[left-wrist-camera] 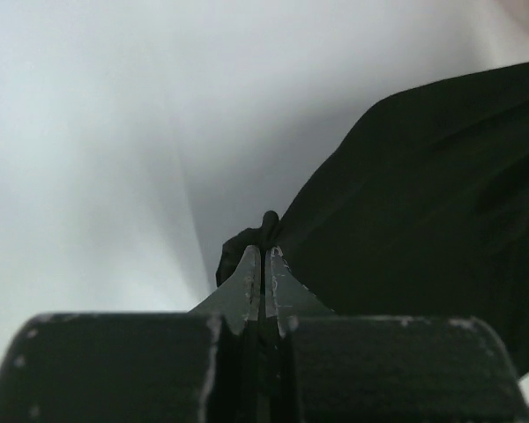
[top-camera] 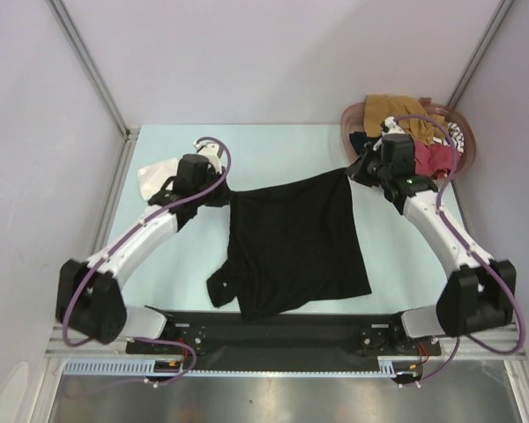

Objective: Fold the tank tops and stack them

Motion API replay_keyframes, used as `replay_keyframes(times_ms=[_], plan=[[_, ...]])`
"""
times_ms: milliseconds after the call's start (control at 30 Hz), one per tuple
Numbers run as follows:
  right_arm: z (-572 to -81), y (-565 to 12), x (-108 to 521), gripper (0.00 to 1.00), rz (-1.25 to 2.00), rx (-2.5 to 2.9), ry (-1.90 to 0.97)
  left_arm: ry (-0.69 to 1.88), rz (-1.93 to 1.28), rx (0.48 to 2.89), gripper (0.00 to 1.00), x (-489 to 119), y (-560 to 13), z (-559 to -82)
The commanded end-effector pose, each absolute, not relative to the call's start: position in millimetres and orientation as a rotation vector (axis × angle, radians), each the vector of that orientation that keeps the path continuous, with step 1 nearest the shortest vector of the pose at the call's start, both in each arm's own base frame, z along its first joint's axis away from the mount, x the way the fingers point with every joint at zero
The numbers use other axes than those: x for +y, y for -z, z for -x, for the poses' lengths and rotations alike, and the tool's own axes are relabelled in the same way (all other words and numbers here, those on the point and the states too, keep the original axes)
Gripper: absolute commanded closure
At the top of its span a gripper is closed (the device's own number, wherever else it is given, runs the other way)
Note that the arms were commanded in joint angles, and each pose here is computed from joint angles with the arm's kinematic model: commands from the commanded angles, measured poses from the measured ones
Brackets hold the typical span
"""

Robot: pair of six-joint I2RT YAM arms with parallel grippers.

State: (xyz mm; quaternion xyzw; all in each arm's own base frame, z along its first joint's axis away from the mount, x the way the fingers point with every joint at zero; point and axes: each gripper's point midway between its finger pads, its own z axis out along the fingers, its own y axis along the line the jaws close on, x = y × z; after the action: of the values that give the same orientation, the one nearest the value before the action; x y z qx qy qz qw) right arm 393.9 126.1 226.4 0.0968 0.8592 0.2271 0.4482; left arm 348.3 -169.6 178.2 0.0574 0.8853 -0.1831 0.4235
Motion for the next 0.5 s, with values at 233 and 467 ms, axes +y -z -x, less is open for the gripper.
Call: replay_keyframes(times_ms=[233,467], plan=[[-510,-222,140,1.00,-0.238,1.998,-0.610,0.457,-0.059,2.182,1.00,-174,-155,-460],[-575,-191,134,1.00,-0.279,2.001,-0.604,0.446,-0.002,2.233,1.00,-162,-126,-505]])
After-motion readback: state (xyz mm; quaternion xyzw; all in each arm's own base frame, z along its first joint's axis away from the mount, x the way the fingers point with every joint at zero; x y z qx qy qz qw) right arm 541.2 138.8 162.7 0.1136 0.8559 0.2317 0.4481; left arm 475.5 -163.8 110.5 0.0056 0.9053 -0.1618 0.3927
